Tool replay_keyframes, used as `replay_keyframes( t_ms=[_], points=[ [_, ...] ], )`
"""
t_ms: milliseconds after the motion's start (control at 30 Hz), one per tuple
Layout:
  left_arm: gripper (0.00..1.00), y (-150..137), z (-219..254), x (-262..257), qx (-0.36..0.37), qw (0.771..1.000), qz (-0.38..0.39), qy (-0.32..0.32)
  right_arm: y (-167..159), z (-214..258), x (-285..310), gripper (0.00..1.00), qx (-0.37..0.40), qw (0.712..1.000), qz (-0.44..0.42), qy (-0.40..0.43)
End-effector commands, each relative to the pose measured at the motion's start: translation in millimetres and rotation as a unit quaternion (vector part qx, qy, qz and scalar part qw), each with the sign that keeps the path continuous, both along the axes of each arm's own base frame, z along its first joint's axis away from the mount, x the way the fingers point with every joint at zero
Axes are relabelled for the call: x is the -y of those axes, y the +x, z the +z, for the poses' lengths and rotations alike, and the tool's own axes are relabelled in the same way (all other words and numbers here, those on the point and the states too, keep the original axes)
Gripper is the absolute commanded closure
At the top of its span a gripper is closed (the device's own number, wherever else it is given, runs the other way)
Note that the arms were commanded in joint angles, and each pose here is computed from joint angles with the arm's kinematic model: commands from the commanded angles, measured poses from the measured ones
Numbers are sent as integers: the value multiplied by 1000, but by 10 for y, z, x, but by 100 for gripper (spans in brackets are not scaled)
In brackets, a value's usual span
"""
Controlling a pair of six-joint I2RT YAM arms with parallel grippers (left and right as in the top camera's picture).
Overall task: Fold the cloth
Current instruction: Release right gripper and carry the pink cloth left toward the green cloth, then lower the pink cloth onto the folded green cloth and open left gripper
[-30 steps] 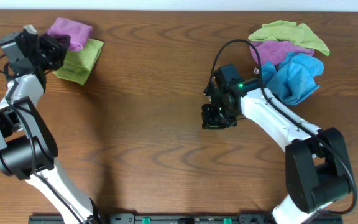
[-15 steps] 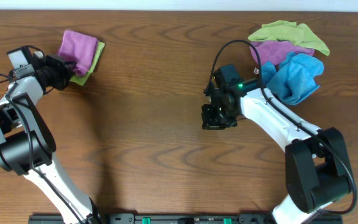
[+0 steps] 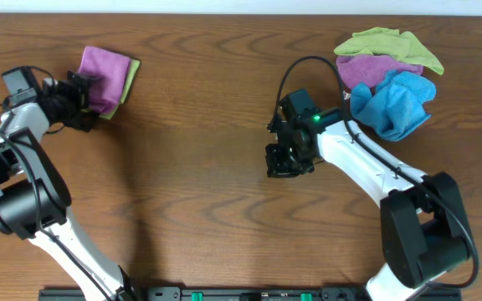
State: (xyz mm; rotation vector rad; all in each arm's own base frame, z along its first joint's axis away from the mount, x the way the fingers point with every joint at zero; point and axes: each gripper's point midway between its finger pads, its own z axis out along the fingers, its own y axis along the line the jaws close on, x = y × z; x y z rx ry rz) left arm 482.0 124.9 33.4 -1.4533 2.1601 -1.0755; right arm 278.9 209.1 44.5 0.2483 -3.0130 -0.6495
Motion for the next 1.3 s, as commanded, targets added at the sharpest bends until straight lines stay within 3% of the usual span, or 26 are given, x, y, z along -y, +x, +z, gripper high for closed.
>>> replay_keyframes(
  t_ms=[0,300,533,567,633,733,767,967,1267],
  points=[
    [4,-151,83,-223,-1,1000,11,16,12,115,-96,98,14,1000,10,13],
    [5,-319,841,-372,51,996,8,69,-30,115,-149,99,14,1000,20,13],
    [4,-450,876,-670,11,984,47,171,-52,117,-186,99,15,999,26,14],
    [7,-457,833,-712,2,982,53,180,-54,118,-192,99,16,999,27,14],
    [52,-433,769,-767,-5,979,60,195,-51,119,-199,99,17,999,28,15],
    [89,-329,705,-815,2,975,64,213,-53,119,-202,99,17,999,28,15],
    [94,-290,667,-822,3,974,64,219,-53,119,-204,98,17,999,28,15],
    [94,-181,255,-783,-23,972,56,228,-48,119,-206,98,18,999,28,15],
    [94,-245,-121,-802,-63,971,55,223,-48,120,-207,99,18,999,28,15]
  ],
)
